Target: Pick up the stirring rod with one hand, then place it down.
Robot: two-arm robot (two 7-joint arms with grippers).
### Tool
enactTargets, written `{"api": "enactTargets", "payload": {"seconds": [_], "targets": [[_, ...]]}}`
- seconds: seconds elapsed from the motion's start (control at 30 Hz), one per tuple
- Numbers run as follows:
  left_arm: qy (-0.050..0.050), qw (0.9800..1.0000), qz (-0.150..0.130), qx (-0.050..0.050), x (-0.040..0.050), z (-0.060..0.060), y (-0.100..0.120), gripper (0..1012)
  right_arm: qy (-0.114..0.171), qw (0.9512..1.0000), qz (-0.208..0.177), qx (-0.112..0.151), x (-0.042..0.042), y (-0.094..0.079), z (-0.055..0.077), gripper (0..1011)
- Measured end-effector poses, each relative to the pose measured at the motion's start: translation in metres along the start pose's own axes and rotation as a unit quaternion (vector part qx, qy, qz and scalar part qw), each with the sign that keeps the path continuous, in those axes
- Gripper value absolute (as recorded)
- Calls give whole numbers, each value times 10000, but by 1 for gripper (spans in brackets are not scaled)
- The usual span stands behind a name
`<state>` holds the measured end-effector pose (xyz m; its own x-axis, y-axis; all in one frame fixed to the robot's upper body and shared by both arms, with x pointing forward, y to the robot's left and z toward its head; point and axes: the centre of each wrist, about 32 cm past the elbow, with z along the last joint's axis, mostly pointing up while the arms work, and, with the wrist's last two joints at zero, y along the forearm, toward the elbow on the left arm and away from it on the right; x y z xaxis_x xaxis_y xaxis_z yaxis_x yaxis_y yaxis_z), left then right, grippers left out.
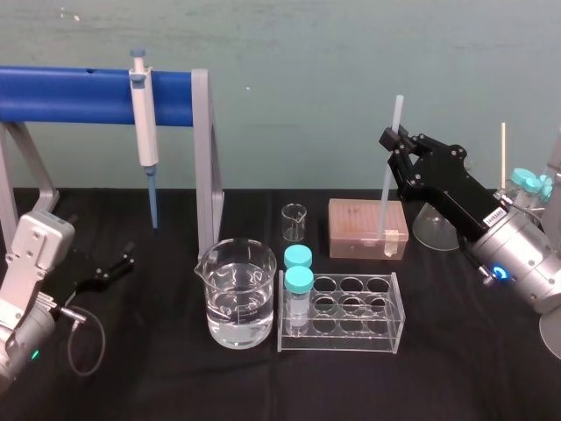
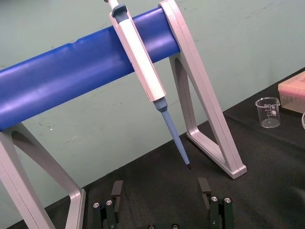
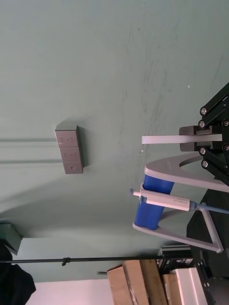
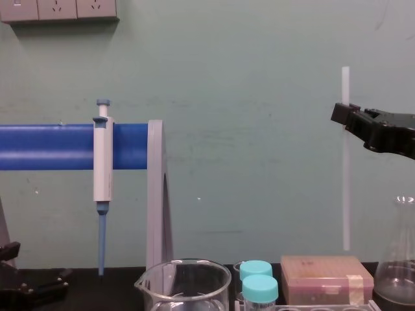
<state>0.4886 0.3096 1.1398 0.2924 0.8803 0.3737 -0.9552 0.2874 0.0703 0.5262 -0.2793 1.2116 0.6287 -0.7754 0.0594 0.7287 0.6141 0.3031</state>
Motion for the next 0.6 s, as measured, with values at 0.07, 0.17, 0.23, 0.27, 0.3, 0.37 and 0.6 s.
{"api": "enactTargets", "payload": {"seconds": [0.07,0.17,0.23,0.27,0.3,0.37,0.6], "targets": [[0,10000,0,0,0,0,0,1000,14,10000,29,-1,4,-5,-2,69],[0,10000,0,0,0,0,0,1000,58,9999,92,-3,11,-18,-3,69],[0,10000,0,0,0,0,0,1000,130,9998,153,-44,4,-32,-20,69],[0,10000,0,0,0,0,0,1000,154,9997,178,-63,1,-38,-28,69],[0,10000,0,0,0,0,0,1000,209,9994,237,-105,-6,-47,-46,69],[0,10000,0,0,0,0,0,1000,259,9991,294,-148,-13,-56,-65,69],[0,10000,0,0,0,0,0,1000,425,9977,398,-335,-22,-93,-166,69]]}}
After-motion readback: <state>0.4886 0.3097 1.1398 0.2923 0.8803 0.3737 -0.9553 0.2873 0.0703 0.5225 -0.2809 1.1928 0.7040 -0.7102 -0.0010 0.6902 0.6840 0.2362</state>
